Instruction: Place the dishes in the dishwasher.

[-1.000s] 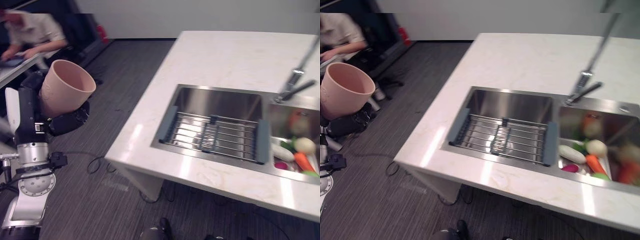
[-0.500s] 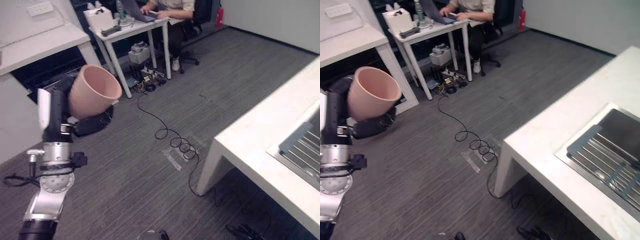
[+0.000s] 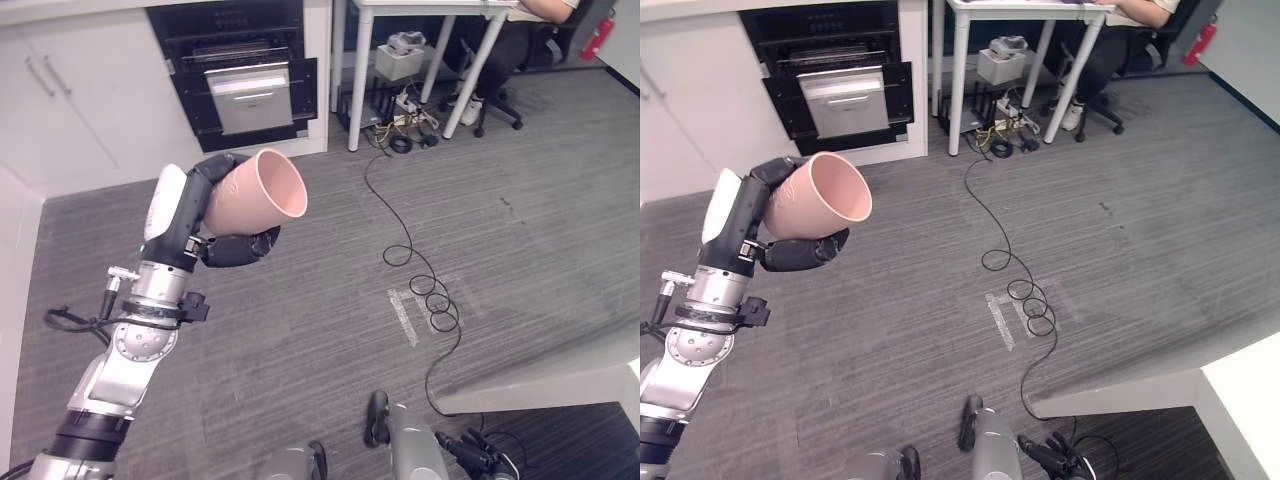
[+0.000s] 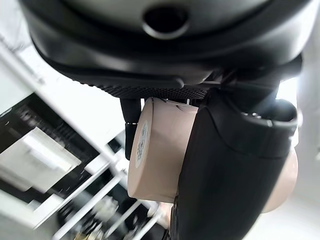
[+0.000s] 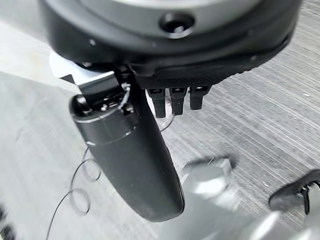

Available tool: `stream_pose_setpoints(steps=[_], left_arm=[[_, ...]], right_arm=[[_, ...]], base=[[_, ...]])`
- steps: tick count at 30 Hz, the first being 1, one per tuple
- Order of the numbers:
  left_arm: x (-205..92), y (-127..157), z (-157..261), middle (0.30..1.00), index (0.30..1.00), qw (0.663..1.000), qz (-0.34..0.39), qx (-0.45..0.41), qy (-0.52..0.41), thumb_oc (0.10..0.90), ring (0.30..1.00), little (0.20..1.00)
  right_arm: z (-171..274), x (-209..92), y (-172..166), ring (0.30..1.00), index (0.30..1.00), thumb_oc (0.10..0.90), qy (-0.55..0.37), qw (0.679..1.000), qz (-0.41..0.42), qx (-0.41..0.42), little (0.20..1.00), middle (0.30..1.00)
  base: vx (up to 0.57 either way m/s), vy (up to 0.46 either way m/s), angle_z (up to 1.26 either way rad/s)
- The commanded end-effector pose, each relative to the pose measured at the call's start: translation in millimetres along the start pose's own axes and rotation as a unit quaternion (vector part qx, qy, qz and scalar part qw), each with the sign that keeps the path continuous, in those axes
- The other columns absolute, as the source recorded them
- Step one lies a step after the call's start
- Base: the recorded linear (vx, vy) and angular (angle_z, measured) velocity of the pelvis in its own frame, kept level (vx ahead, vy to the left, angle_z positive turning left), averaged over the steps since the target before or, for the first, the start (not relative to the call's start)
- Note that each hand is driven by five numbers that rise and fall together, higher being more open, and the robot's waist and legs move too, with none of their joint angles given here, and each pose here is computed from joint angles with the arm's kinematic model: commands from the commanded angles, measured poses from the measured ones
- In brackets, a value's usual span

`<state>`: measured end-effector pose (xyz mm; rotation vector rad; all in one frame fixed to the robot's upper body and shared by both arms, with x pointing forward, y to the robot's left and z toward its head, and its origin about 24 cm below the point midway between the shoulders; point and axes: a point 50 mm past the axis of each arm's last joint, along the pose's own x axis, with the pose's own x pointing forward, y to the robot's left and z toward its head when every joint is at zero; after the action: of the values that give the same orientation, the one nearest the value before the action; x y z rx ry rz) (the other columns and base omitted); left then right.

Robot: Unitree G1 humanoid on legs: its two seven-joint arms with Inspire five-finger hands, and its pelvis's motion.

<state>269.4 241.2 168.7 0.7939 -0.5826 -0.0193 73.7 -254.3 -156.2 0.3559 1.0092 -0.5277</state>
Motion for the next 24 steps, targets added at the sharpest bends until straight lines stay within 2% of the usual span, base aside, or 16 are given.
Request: stream_pose_setpoints(steps=[1,7,9,14,17,18,24], left_arm=[[32,34,57,0.3,0.3,0.982,0.092,-0.033,-0.159,0.4,0.3,0.3],[31,36,59,0.3,0.3,0.979,0.107,-0.047,-0.165,0.4,0.3,0.3],[35,48,61,0.3,0.3,0.979,0.106,-0.055,-0.165,0.4,0.3,0.3],[39,53,56,0.3,0.3,0.979,0.107,-0.052,-0.163,0.4,0.3,0.3],[34,50,51,0.3,0.3,0.98,0.11,-0.047,-0.156,0.4,0.3,0.3],[22,44,45,0.3,0.3,0.982,0.109,-0.04,-0.148,0.4,0.3,0.3],[2,40,37,0.3,0.3,0.982,0.115,-0.031,-0.144,0.4,0.3,0.3]], right_arm=[[-17,-9,-24,0.9,0.9,0.8,0.017,0.999,-0.024,0.013,0.9,0.9],[-3,-7,-25,0.9,0.9,0.8,-0.009,1.0,-0.013,-0.026,0.9,0.9],[10,-6,-29,0.9,0.9,0.8,-0.032,0.999,-0.003,-0.032,0.9,0.9],[27,-1,-26,0.9,0.9,0.8,-0.037,0.999,0.008,-0.039,0.9,0.9],[27,0,-22,0.9,0.9,0.8,-0.024,0.998,0.005,-0.049,0.9,0.9],[21,0,-22,0.9,0.9,0.8,-0.006,0.998,-0.002,-0.061,0.9,0.9],[13,-1,-26,0.9,0.9,0.8,0.005,0.998,-0.018,-0.063,0.9,0.9]], base=[[0.32,-0.152,0.47],[0.27,-0.115,0.17],[0.24,-0.18,-0.07],[0.26,0.073,-0.13],[0.4,0.145,-0.03],[0.47,0.126,-0.11],[0.37,0.155,-0.59]])
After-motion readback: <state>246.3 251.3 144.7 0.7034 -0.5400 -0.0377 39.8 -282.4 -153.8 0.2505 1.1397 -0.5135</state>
